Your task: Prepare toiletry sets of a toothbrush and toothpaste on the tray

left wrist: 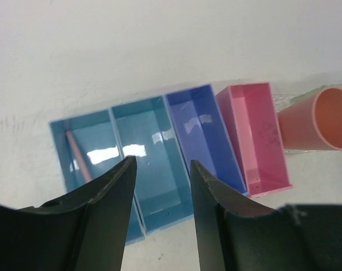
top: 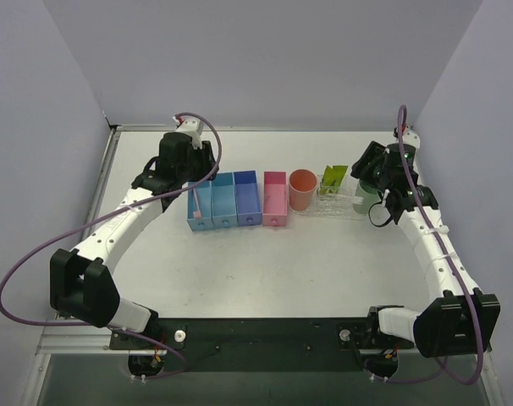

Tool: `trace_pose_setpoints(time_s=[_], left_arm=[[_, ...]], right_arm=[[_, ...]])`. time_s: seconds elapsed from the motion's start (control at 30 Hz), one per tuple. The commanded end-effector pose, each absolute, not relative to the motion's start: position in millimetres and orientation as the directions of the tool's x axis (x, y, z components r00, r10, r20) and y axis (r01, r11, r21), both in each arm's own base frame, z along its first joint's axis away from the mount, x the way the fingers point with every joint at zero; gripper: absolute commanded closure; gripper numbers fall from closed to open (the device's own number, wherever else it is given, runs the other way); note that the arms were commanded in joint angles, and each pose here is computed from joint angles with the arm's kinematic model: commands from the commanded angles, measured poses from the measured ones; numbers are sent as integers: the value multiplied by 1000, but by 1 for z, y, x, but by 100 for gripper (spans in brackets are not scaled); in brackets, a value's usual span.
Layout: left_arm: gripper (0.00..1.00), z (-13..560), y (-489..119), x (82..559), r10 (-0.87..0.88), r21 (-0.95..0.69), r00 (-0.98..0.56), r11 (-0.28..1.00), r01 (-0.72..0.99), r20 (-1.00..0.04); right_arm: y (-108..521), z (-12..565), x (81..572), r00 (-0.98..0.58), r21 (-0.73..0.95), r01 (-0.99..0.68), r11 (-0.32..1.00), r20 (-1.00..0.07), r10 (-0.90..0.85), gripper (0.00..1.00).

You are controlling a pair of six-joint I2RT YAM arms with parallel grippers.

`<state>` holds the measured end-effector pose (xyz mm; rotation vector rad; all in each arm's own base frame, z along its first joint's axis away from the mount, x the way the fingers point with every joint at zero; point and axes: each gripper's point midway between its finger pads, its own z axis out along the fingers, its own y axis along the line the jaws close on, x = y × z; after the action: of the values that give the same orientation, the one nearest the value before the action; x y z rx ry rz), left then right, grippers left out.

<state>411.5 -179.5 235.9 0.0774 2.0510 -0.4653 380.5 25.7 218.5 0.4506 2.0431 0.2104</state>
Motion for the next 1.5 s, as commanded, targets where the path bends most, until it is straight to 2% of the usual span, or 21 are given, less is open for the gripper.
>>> trace_pose_setpoints(time_s=[0.0, 0.2, 0.33, 0.57, 1.47], left_arm=[[47, 235, -142, 389, -189, -238, -527, 971, 25, -828], [50, 198, -124, 360, -277, -247, -612, 959, -135, -740], [54, 178, -133, 350, -284, -265, -688, 955, -136, -668], [54, 141, -132, 333, -256, -224, -788, 962, -154, -560], [54, 98, -123, 342, -250, -189, -851, 965, -181, -461]], right_arm=[[18, 261, 378, -378, 298, 199, 933, -855, 354, 46], [26, 279, 382, -379, 305, 141, 942, -862, 336, 46], [34, 284, 383, -402, 304, 92, 948, -860, 315, 46], [42, 281, 381, -406, 349, 77, 934, -844, 349, 46], [48, 280, 380, -416, 389, 66, 919, -826, 380, 47]])
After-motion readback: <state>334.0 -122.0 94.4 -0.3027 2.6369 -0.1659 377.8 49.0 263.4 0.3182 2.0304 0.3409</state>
